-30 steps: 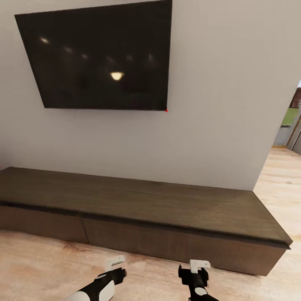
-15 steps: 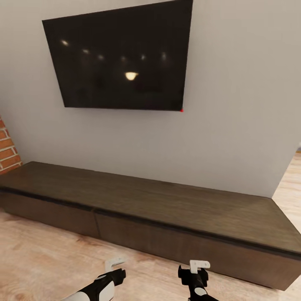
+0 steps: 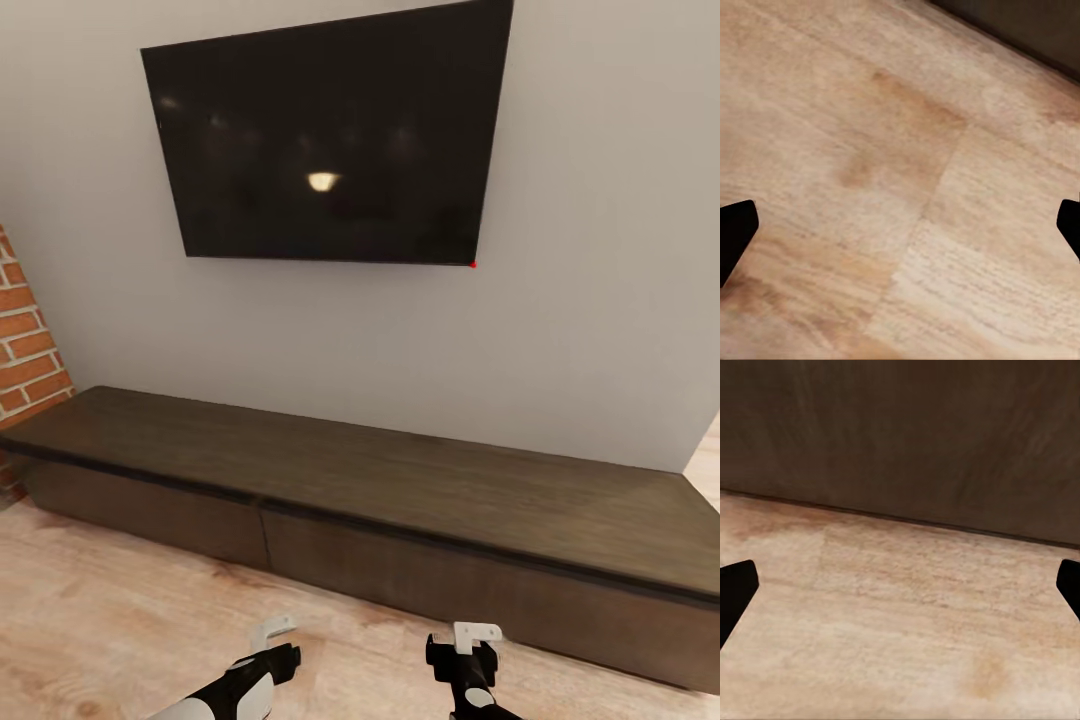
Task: Place each of the two pumpkins and all three candles from the living room inside a cabinet in the living room (use any cabinet), then make sure every cabinet is closed, and position the cauldron so it is next to a table in the living room.
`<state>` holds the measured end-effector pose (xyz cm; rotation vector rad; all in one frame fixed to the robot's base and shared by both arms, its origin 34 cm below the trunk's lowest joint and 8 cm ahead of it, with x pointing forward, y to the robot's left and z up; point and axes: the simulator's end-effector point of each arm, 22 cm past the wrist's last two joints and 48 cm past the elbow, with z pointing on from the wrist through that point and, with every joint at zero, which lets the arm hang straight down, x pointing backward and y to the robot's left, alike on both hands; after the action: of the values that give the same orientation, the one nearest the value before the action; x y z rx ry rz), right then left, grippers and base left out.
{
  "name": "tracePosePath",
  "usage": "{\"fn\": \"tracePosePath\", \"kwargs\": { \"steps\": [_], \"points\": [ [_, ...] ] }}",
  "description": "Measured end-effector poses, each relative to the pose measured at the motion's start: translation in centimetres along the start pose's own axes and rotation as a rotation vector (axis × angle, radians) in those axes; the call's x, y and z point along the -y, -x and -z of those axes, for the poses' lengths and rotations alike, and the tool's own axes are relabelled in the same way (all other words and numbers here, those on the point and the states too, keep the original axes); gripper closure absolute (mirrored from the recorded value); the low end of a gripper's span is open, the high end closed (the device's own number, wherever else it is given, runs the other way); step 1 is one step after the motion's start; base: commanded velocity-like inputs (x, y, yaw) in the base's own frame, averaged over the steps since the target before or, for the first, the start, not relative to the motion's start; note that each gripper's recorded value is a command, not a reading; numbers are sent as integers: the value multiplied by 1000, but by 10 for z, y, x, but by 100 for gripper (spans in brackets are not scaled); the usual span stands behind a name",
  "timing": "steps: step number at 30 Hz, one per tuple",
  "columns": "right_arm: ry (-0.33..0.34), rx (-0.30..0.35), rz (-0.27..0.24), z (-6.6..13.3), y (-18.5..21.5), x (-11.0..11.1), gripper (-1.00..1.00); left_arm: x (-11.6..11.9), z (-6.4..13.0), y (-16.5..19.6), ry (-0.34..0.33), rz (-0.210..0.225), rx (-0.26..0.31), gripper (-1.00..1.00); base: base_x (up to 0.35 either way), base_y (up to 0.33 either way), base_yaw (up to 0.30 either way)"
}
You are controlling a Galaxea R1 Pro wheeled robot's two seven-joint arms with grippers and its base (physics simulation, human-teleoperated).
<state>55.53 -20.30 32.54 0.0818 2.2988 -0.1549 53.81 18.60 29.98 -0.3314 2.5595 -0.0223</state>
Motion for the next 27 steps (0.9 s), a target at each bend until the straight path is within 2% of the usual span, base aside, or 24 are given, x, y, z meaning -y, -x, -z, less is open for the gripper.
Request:
{"fn": "tracePosePath", "kwargs": {
  "steps": [8,27],
  "points": [
    [-1,-1,1,0,0,0,-100,0,0,0,-1,-1,0,-100,0,200,0],
    [1,11,-1,2,5,-1,-100,2,3,5,-5,-1,12,-100,0,11,-49]
  ]
}}
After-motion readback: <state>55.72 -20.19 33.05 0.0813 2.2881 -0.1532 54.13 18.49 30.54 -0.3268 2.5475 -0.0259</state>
